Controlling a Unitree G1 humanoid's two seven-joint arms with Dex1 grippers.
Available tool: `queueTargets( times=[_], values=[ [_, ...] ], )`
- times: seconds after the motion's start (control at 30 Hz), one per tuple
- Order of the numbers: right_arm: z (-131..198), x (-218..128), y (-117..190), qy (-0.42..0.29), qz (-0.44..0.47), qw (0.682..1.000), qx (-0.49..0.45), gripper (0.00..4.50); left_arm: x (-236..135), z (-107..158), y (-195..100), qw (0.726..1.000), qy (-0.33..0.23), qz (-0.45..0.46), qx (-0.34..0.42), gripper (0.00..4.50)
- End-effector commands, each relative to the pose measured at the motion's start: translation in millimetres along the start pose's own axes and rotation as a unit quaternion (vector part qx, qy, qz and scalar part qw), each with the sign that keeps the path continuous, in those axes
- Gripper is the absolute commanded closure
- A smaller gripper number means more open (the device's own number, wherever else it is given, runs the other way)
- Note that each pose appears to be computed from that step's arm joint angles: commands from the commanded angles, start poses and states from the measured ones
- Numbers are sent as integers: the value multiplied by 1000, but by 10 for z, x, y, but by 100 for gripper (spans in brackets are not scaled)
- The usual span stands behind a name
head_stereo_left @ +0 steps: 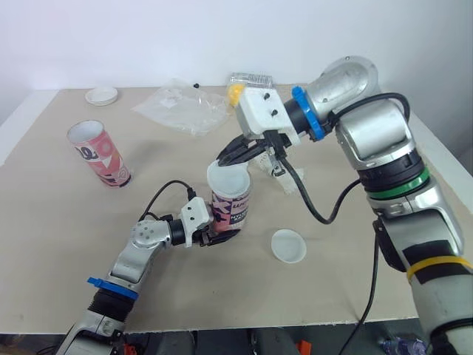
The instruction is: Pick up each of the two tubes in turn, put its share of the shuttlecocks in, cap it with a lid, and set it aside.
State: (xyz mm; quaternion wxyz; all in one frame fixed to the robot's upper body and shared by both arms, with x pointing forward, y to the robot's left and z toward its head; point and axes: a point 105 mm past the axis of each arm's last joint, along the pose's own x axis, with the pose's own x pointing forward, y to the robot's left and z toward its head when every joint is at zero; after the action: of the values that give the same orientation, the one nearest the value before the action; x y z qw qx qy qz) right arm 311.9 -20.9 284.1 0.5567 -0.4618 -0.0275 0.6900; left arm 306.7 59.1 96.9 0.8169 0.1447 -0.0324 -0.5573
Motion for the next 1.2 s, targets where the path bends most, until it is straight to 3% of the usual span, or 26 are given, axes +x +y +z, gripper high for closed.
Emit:
queueTargets(
  times=[0.03, 0.47, 1.2],
  values=[
    [43, -46, -26, 11, 1, 999, -30, 447, 33, -105, -83, 1000, 17, -14, -21, 147],
    [60, -88, -164, 17, -13, 998, -56, 447, 24, -115, -57, 999, 20, -9, -25, 147],
    [-54, 15, 9, 34, 25, 997, -62, 447, 26, -119, -33, 999, 19, -2, -34, 147]
  ],
)
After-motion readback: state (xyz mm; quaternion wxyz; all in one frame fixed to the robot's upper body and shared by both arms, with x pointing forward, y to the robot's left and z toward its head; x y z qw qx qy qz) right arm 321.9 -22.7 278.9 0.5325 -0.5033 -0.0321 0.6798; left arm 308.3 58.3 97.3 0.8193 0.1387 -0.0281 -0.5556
